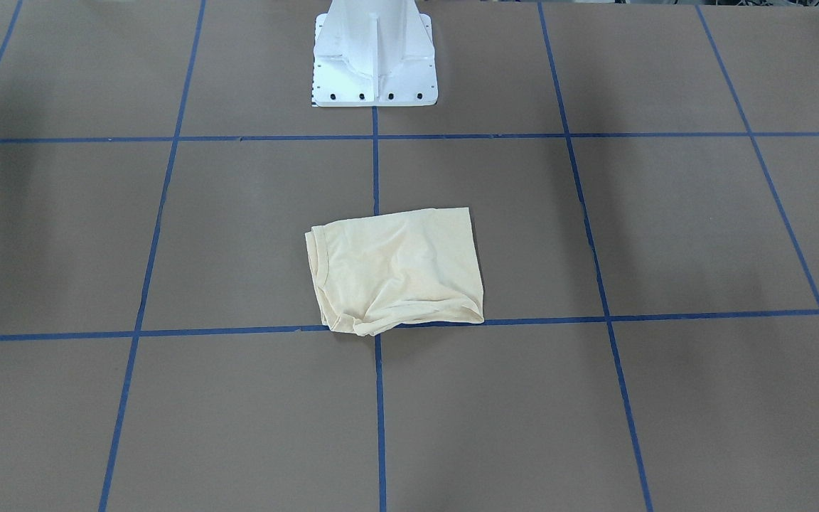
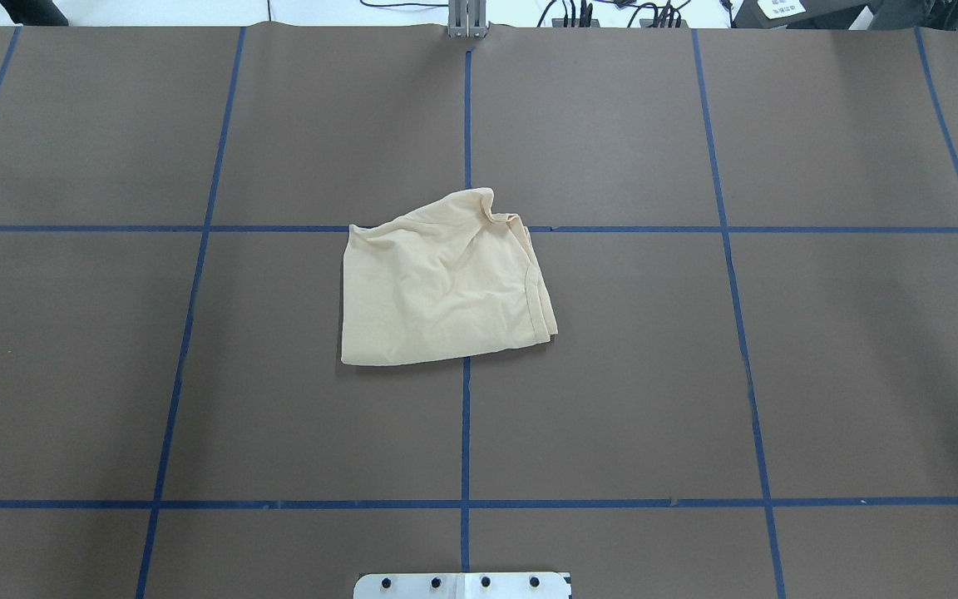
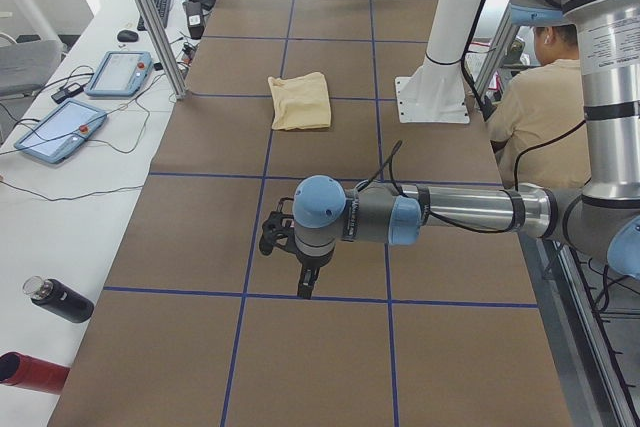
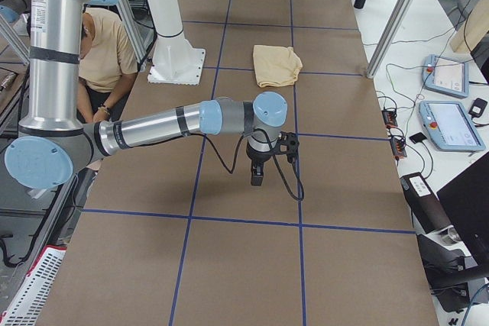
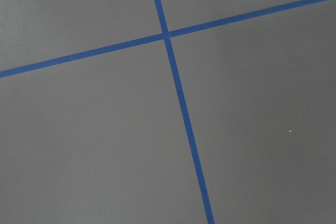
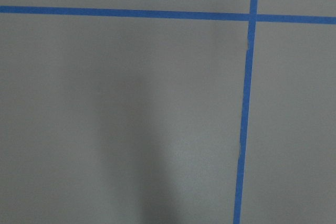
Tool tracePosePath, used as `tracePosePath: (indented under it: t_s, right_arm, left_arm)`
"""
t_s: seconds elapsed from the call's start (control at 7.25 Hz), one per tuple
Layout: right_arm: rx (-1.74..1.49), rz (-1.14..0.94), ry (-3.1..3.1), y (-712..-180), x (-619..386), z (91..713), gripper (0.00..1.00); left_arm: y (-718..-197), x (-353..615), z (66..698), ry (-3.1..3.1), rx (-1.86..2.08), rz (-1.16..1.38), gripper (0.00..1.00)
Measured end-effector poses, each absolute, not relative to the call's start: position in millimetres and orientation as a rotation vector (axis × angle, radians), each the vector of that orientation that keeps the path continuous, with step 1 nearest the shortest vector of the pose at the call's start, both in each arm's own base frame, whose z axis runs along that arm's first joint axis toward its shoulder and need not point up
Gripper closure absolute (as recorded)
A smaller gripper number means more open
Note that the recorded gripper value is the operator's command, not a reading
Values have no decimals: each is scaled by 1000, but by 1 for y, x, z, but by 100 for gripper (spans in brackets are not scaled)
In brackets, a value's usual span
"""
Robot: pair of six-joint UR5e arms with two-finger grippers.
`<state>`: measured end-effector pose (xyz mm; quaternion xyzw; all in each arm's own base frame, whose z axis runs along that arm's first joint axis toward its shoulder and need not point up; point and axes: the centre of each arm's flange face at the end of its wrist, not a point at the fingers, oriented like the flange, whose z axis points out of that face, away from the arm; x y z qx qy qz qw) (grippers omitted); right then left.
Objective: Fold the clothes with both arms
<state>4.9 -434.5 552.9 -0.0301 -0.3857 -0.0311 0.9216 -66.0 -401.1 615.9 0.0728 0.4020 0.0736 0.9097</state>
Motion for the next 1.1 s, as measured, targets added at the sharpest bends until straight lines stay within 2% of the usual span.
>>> tracePosePath:
  t_s: [0.55, 1.1]
  right_arm:
    - [-62, -63, -793, -435, 5, 553, 0]
    - [-61, -64, -793, -436, 5, 552, 0]
  left_arm:
    - [-400, -60, 638, 841, 91, 114, 0]
    - [-405, -63, 623, 829, 143, 135, 0]
